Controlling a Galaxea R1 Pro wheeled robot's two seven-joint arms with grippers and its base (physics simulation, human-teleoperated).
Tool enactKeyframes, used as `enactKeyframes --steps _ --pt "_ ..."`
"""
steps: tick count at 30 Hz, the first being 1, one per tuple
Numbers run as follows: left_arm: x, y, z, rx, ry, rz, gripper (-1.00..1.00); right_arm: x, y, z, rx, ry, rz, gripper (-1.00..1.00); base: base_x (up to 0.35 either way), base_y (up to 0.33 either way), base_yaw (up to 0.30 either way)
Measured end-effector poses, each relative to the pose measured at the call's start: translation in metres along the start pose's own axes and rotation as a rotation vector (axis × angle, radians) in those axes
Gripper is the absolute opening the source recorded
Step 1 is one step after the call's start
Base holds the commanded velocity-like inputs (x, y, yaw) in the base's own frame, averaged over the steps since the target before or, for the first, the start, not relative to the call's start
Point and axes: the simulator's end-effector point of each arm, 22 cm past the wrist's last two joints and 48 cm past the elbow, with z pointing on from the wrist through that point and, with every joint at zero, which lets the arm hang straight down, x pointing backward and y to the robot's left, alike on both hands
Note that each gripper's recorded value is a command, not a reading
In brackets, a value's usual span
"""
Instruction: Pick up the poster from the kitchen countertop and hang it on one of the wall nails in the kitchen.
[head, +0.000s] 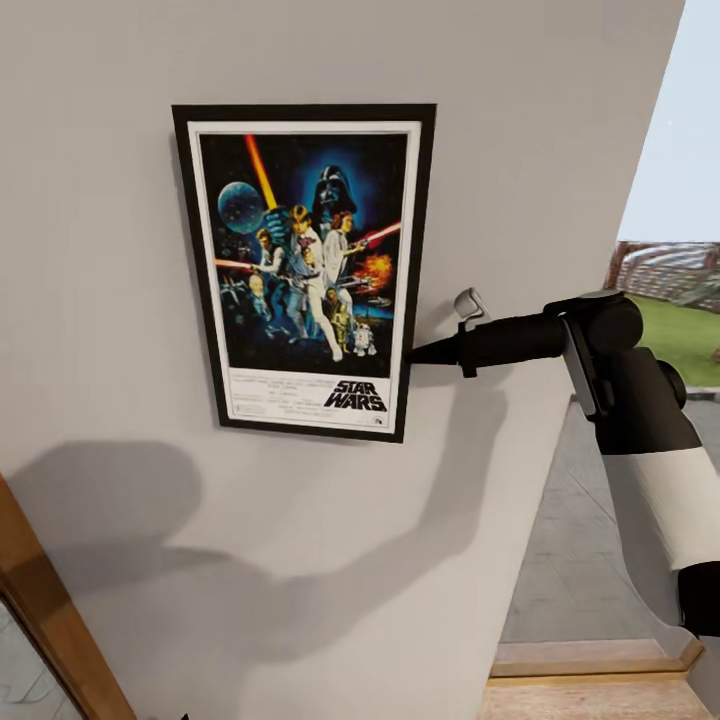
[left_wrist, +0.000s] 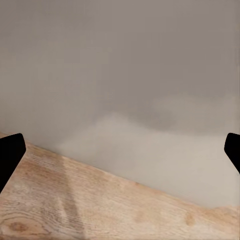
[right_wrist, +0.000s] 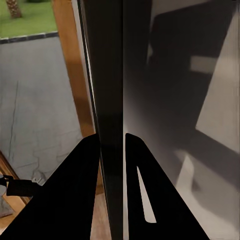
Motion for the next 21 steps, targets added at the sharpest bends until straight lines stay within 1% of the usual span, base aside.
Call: enactKeyframes --steps 3,7,9,12,21 --pt "0.000 0.000 0.000 0.001 0.000 0.000 1.00 0.000 -0.001 -0.001 0.003 0.000 0.005 -1.00 0.000 0.000 0.000" --pt "-0.001 0.001 0.000 -0.001 -0.001 0.001 1.00 -0.011 -0.006 -0.005 0.006 -0.009 0.006 -1.00 0.000 0.000 0.000" --pt "-0.001 0.001 0.000 -0.001 -0.001 0.001 1.00 -0.018 -0.007 -0.006 0.005 -0.014 0.005 -1.00 0.000 0.000 0.000" --pt "-0.001 0.001 0.000 -0.001 0.000 0.001 1.00 -0.029 -0.008 -0.009 0.017 -0.017 -0.015 -1.00 0.000 0.000 0.000" --pt "-0.001 0.001 0.000 -0.001 0.000 0.001 1.00 -0.038 -0.010 -0.010 0.014 -0.024 -0.012 -1.00 0.000 0.000 0.000"
